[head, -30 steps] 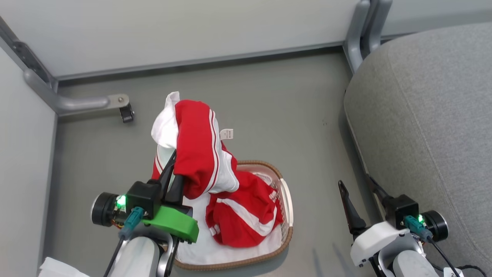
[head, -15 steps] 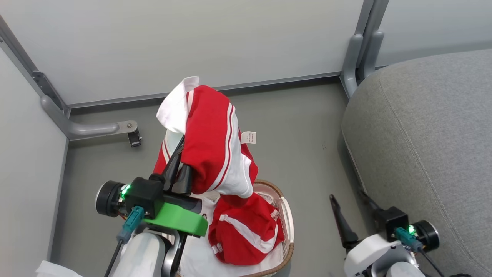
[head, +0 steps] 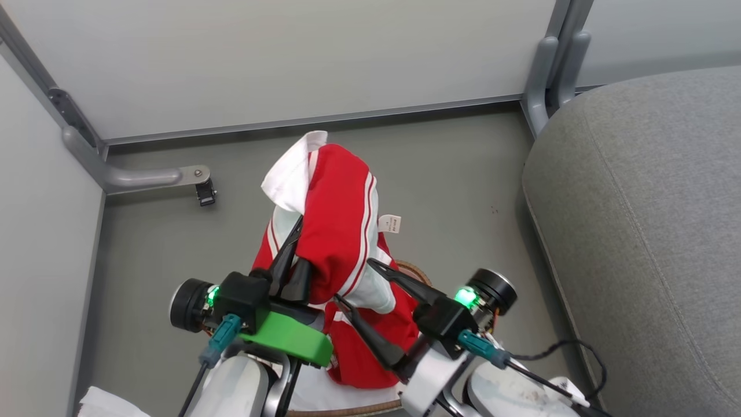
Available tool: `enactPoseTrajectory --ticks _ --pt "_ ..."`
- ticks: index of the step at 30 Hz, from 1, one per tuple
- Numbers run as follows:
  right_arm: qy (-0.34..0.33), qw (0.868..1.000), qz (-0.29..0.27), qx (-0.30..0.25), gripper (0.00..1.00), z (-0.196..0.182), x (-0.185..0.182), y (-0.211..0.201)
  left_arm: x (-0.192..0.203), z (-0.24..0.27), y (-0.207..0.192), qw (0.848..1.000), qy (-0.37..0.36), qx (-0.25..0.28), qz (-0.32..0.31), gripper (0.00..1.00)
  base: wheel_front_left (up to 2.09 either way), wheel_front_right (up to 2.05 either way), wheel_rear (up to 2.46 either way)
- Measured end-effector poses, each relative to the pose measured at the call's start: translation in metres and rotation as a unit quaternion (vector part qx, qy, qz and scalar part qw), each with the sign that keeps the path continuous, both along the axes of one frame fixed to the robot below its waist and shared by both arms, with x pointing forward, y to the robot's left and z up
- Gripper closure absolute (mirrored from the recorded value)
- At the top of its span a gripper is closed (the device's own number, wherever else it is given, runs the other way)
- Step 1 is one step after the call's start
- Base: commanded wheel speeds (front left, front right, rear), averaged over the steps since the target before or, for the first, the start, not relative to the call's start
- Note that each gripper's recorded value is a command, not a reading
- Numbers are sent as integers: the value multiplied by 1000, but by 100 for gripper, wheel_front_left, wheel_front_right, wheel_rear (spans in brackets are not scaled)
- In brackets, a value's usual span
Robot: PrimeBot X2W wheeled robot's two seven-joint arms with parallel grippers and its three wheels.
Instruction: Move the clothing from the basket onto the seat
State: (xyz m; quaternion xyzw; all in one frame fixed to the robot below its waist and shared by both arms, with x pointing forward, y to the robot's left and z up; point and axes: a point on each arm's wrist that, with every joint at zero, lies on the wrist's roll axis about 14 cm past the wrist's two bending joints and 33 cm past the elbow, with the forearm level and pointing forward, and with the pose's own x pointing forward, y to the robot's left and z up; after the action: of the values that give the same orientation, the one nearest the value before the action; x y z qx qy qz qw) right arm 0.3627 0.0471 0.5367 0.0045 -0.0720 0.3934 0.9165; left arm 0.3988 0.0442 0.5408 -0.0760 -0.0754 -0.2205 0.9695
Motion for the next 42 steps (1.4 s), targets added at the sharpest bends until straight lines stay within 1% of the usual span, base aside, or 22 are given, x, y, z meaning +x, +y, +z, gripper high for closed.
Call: enactPoseTrajectory --ticks 2,7,15,19,25,26,27,28,29,35,36,37,38,39,42 --pt "-11 1000 18 -9 0 4 2 10 -1 -2 -2 1000 4 -1 -3 100 0 0 0" --pt "-24 999 26 -36 0 0 11 15 -4 -3 -5 1000 8 -5 -7 100 0 0 0" --pt "-29 998 34 -44 0 -1 14 21 -10 -4 -10 1000 15 -12 -16 100 0 0 0" --pt "-31 998 39 -49 0 -2 15 24 -14 -4 -16 999 20 -25 -26 100 0 0 0" --pt "-15 997 40 -64 0 -14 21 25 -21 -1 -24 998 22 -37 -40 100 0 0 0" --pt "-12 997 41 -64 33 -15 22 25 -21 -1 -24 998 23 -39 -41 100 0 0 0" --pt "-8 997 41 -64 58 -17 23 26 -22 -1 -25 998 23 -39 -42 100 0 0 0" --pt "-5 997 42 -62 93 -17 24 26 -22 0 -25 998 23 -40 -43 100 0 0 0" --pt "-3 997 42 -61 100 -17 26 27 -22 0 -25 998 23 -41 -43 100 0 0 0" --pt "7 998 31 -50 100 -17 32 23 -19 -6 -19 998 30 -37 -33 100 0 0 0" --pt "8 998 26 -49 100 -16 34 20 -18 -7 -19 998 31 -34 -31 91 0 0 0" --pt "9 999 22 -47 100 -16 35 18 -18 -8 -18 999 31 -31 -30 65 0 0 0" --pt "11 999 15 -44 100 -16 36 14 -17 -9 -19 999 30 -25 -30 31 0 0 0" --pt "13 999 8 -42 100 -16 38 10 -17 -10 -20 999 30 -22 -30 0 0 0 0" --pt "22 999 -19 -30 100 -16 41 -5 -17 -18 -25 999 35 -3 -38 0 0 0 0"
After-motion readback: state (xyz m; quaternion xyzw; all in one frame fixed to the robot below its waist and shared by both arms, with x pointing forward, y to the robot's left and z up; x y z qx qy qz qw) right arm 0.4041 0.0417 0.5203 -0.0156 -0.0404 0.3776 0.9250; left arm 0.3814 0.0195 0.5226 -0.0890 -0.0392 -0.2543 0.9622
